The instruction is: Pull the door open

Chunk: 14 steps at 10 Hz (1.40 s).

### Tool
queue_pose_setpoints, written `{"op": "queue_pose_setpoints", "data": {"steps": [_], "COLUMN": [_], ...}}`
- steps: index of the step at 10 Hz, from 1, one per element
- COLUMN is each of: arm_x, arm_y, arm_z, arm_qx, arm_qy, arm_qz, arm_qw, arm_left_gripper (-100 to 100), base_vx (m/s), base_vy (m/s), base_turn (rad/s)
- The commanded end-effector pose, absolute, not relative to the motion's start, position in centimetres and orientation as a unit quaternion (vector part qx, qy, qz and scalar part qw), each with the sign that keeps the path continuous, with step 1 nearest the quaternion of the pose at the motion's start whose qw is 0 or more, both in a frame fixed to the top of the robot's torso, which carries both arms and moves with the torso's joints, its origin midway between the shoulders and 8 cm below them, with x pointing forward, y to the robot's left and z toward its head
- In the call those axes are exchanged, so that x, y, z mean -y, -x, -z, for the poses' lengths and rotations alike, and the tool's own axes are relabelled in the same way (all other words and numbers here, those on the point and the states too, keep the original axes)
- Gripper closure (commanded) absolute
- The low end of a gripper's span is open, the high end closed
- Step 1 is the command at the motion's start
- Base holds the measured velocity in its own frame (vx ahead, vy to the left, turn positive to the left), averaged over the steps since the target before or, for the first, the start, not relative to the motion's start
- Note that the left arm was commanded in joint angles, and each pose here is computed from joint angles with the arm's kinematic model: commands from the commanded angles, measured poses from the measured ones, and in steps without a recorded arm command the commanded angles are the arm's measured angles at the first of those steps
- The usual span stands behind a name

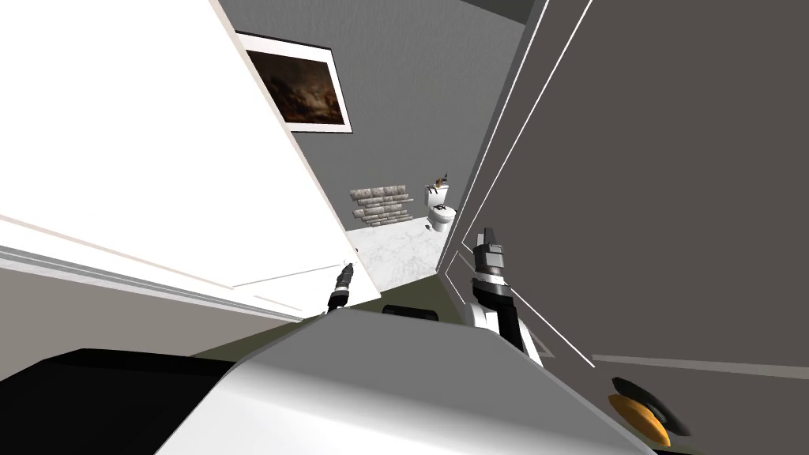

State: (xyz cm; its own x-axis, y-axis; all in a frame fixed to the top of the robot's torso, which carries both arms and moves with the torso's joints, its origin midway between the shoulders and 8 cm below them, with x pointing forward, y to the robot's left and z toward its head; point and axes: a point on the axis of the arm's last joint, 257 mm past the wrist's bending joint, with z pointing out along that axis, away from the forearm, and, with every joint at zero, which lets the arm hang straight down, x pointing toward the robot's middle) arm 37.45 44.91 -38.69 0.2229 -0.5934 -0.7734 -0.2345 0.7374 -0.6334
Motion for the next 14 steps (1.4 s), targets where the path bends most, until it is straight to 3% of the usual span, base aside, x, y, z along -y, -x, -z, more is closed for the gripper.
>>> {"op": "queue_pose_setpoints", "data": {"steps": [1, 14], "arm_x": [-44.9, -46.2], "arm_y": [-37.4, -37.3], "arm_z": [38.7, 38.5], "arm_qx": [-0.604, -0.512], "arm_qy": [0.350, 0.470], "arm_qz": [0.139, 0.259], "arm_qw": [0.702, 0.671], "arm_left_gripper": [100, 100], "base_vx": [-0.029, -0.042], "base_vy": [0.011, 0.009], "base_turn": [-0.037, -0.055]}}
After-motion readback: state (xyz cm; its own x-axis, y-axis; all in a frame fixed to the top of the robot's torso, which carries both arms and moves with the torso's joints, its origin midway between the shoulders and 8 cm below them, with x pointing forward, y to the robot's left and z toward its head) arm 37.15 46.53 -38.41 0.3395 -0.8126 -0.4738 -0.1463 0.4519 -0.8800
